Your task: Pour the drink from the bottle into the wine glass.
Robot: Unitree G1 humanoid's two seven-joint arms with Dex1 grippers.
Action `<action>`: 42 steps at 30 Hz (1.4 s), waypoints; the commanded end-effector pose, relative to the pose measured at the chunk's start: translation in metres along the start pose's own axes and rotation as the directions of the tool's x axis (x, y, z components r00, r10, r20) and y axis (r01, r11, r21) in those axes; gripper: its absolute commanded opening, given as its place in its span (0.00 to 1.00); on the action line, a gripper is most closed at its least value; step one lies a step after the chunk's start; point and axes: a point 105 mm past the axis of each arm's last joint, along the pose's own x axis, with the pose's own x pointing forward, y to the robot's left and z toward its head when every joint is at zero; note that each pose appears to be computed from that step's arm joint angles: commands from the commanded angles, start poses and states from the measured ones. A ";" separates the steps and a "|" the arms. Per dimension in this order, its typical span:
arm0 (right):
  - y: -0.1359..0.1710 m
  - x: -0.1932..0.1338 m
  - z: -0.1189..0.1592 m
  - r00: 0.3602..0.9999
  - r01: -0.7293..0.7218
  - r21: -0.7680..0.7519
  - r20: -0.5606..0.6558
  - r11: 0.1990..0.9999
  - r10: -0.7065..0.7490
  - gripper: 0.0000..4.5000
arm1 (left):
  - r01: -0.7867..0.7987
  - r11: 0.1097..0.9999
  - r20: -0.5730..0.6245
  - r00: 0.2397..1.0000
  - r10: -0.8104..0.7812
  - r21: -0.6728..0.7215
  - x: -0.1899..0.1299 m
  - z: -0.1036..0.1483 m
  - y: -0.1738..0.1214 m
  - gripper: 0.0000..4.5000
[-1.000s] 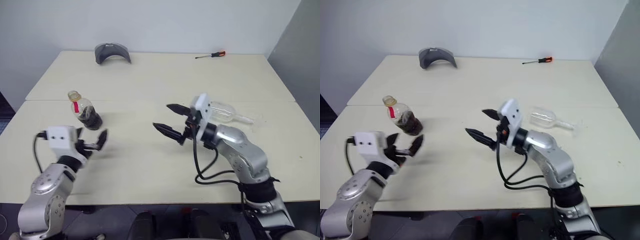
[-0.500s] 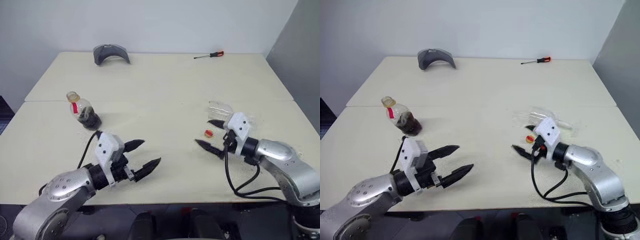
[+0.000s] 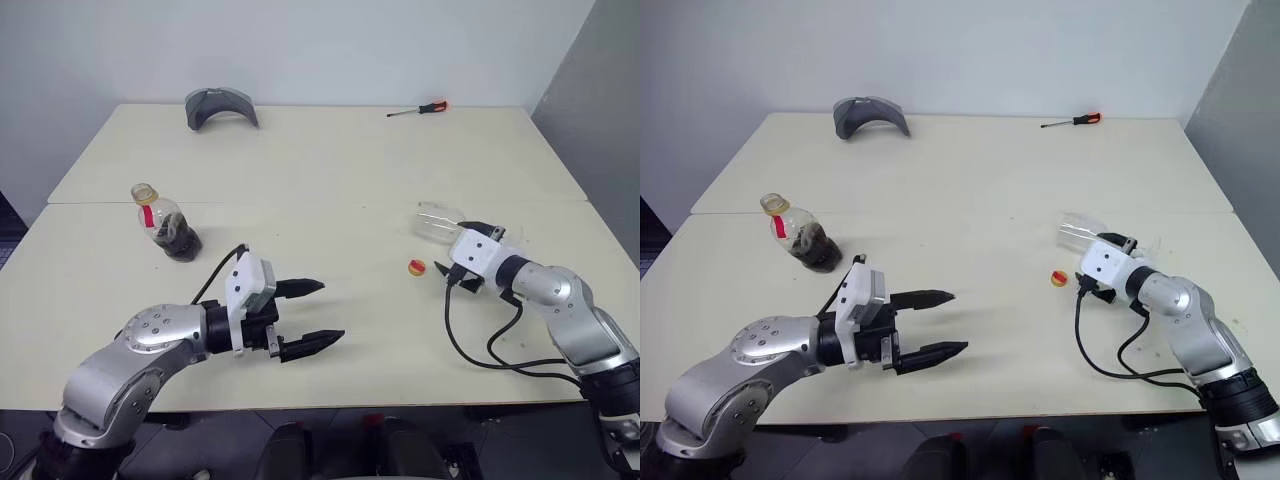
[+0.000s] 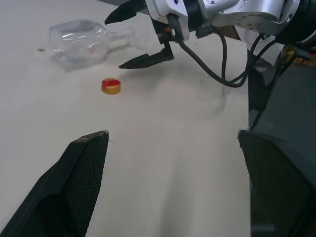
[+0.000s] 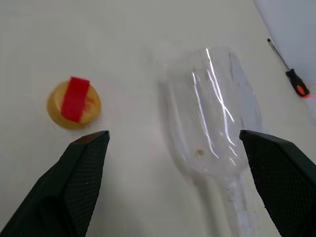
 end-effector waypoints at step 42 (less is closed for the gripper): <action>-0.044 0.033 -0.045 0.975 0.097 -0.278 -0.165 0.956 -0.146 0.04 | -0.003 0.999 0.040 0.999 0.001 0.047 0.011 0.012 0.006 1.00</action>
